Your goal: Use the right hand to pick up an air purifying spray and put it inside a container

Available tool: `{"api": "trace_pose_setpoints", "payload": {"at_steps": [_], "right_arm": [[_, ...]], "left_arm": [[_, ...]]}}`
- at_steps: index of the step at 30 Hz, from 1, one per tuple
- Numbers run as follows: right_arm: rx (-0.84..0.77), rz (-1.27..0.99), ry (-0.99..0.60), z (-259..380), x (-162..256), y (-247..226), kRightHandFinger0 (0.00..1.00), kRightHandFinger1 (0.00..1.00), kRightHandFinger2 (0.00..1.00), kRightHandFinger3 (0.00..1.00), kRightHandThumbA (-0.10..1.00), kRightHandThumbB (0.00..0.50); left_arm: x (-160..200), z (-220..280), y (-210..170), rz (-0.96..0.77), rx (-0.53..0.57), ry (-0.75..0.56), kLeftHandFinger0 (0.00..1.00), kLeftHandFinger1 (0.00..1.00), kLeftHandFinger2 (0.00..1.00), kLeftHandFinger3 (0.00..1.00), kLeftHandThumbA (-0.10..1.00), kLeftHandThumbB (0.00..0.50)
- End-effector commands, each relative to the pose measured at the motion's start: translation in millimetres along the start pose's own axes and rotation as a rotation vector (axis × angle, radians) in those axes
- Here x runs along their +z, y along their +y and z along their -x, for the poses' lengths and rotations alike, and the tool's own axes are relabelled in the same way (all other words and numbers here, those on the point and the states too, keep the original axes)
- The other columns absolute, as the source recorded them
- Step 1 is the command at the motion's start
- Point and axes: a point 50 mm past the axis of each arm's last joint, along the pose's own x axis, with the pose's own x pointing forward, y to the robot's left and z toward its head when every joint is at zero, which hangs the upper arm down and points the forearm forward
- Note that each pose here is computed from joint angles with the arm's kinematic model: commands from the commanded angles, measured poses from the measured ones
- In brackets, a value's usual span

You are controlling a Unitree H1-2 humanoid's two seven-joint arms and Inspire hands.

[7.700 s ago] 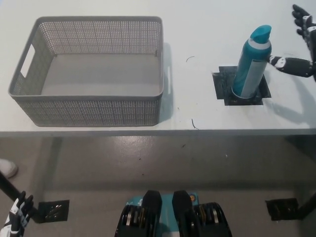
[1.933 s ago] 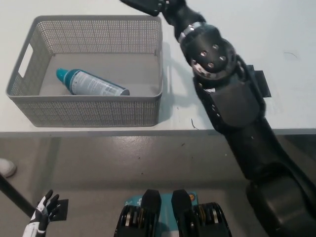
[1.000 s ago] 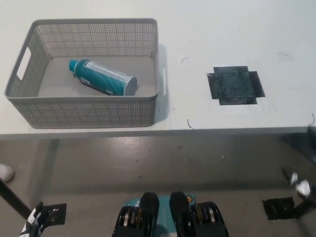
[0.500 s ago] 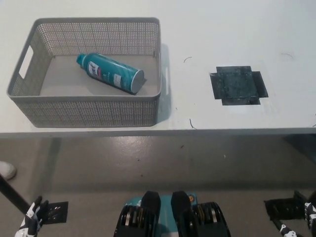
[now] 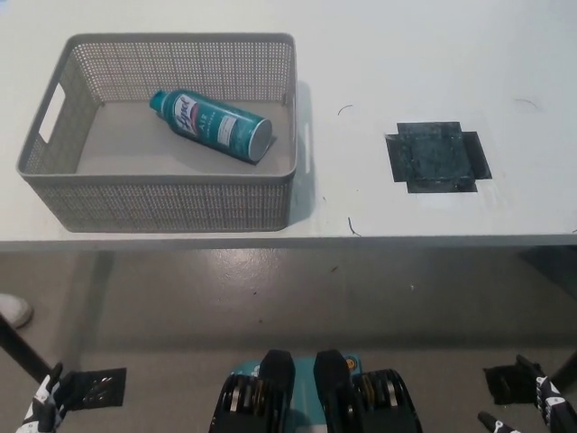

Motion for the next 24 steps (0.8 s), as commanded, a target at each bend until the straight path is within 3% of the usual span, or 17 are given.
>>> {"api": "trace_pose_setpoints", "payload": {"at_steps": [1,6,11,12,14,18,24], "right_arm": [[0.019,0.042,-0.094,-5,12,-4,1.0,1.0,1.0,1.0,1.0,0.398],[0.031,0.042,-0.079,0,8,-6,1.0,1.0,1.0,1.0,0.92,0.404],[0.023,0.032,-0.075,-2,7,-6,1.0,1.0,1.0,1.0,0.89,0.444],[0.023,0.031,-0.078,-3,8,-5,1.0,1.0,1.0,1.0,0.88,0.44],[0.03,0.052,-0.094,-7,9,-5,1.0,1.0,1.0,1.0,0.88,0.411],[0.032,0.045,-0.109,-14,14,-5,1.0,1.0,1.0,1.0,0.86,0.401],[0.031,0.047,-0.111,-15,15,-5,1.0,1.0,1.0,1.0,0.89,0.44]], "left_arm": [[4,-1,8,-0.015,0.007,-0.037,1.0,1.0,1.0,1.0,1.0,0.198],[6,3,7,-0.028,0.012,-0.023,1.0,1.0,1.0,1.0,1.0,0.221],[7,2,9,-0.027,0.022,-0.016,1.0,1.0,1.0,1.0,1.0,0.179],[7,0,10,-0.026,0.019,-0.016,1.0,1.0,1.0,1.0,1.0,0.191],[8,-2,10,-0.018,0.015,-0.019,1.0,1.0,1.0,1.0,1.0,0.205],[11,-6,11,-0.031,0.023,-0.038,1.0,1.0,1.0,1.0,1.0,0.194],[11,-7,12,-0.023,0.032,-0.042,1.0,1.0,1.0,1.0,1.0,0.185]]}}
